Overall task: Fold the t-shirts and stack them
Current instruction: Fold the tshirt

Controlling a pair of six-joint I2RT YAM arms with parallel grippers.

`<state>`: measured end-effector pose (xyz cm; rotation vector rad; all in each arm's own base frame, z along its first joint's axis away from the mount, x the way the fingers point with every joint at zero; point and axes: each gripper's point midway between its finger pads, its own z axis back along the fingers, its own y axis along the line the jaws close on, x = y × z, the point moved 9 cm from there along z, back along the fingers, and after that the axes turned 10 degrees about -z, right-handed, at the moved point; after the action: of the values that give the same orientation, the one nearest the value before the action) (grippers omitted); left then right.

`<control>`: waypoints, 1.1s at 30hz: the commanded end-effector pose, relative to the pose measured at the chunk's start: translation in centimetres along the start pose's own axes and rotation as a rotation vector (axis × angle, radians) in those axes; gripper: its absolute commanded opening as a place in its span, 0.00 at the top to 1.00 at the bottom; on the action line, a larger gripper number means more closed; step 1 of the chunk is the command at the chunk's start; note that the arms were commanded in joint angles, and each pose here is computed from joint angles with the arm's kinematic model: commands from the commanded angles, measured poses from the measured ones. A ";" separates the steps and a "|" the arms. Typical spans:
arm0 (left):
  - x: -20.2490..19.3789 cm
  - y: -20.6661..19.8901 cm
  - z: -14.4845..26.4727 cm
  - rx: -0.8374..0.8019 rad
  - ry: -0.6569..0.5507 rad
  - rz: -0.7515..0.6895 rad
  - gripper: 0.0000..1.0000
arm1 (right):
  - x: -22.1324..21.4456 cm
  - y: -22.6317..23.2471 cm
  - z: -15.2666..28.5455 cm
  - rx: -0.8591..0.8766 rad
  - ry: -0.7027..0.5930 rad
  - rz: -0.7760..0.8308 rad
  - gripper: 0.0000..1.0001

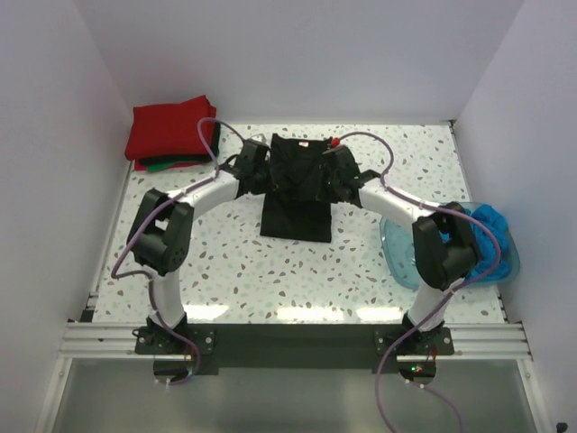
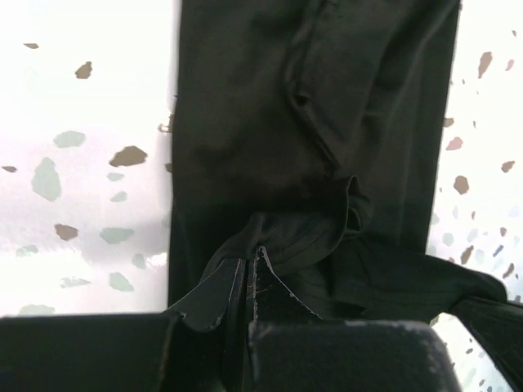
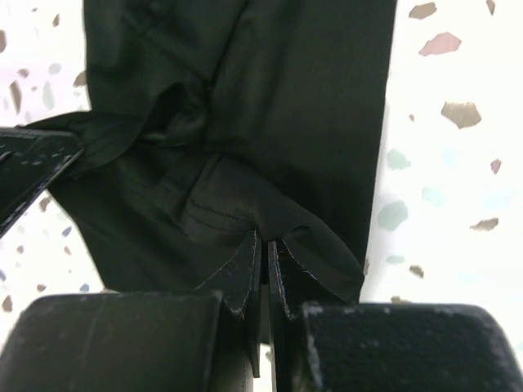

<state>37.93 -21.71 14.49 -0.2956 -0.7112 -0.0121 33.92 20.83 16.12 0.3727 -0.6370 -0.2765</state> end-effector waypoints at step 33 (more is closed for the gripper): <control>-10.3 6.6 12.5 0.002 0.040 0.072 0.00 | -2.7 5.5 -4.3 0.244 0.121 0.151 0.01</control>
<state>23.61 -13.42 14.01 -0.3145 -0.6321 0.0257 33.30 26.77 12.72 0.5368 -0.5109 -0.0551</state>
